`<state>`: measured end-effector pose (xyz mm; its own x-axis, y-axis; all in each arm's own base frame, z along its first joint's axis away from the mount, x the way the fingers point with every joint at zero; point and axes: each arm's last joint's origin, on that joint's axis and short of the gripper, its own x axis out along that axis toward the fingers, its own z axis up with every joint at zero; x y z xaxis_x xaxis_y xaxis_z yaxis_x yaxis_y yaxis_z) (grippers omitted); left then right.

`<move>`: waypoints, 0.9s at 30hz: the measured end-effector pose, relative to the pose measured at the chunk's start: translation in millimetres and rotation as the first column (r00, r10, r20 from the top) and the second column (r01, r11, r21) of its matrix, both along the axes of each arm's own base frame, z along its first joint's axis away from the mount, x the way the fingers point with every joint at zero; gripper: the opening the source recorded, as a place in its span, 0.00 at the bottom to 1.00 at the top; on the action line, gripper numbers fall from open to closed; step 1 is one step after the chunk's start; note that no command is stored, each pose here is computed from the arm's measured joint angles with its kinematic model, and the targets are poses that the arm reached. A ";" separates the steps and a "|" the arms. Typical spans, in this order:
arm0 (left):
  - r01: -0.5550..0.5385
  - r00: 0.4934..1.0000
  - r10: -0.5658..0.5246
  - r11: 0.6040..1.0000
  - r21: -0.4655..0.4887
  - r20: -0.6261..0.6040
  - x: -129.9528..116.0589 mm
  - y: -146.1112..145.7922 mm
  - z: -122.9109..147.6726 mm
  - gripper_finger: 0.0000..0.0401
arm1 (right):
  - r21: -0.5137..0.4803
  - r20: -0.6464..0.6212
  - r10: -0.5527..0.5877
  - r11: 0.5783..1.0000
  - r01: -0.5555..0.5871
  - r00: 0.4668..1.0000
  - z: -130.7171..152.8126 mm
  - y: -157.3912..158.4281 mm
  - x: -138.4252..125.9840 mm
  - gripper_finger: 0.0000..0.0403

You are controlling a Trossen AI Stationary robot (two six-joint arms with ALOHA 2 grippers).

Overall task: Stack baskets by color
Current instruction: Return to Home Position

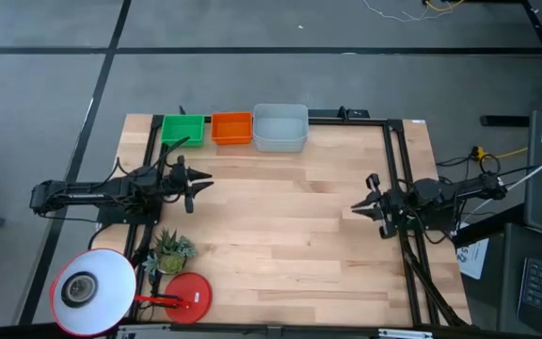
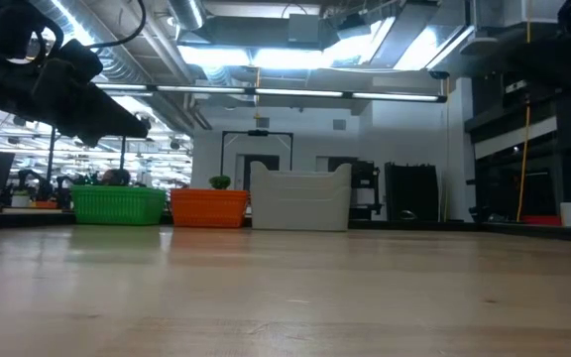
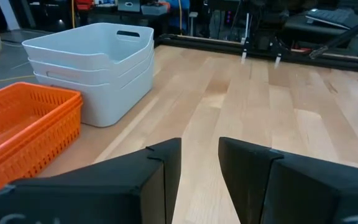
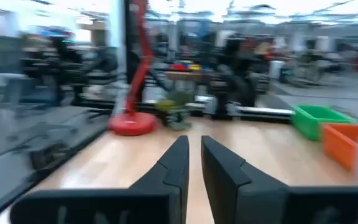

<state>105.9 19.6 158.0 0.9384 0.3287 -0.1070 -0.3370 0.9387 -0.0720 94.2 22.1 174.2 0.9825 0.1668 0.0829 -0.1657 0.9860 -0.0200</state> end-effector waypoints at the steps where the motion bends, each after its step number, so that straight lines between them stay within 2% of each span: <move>1: 0.000 1.000 0.000 1.000 0.000 0.000 0.0 0.0 0.0 0.25 | -0.002 0.000 0.036 0.999 -0.036 0.999 -0.5 1.0 -0.2 0.11; 3: 0.000 1.000 0.000 1.000 0.000 0.000 0.0 0.0 0.0 0.25 | -0.002 0.032 0.083 0.997 -0.083 0.996 1.9 2.4 -0.7 0.11; 5: 0.000 1.000 0.000 1.000 0.000 0.000 0.0 0.0 0.0 0.25 | -0.003 0.048 0.078 0.997 -0.078 0.996 3.6 2.2 -0.9 0.11; 11: 0.000 1.000 0.000 1.000 0.000 -0.002 0.0 0.0 -0.2 0.25 | -0.014 -0.018 0.075 0.997 -0.075 0.997 -2.9 2.3 0.0 0.11; 27: 0.000 1.000 0.000 1.000 0.000 -0.002 0.0 0.0 -0.1 0.25 | -0.014 -0.023 0.074 0.997 -0.074 0.997 -3.3 2.3 0.0 0.11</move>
<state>105.9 19.6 157.9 0.9381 0.3286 -0.1093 -0.3372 0.9387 -0.0715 94.2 24.4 170.9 0.9690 0.2402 0.0581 -0.2388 0.9706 -0.0305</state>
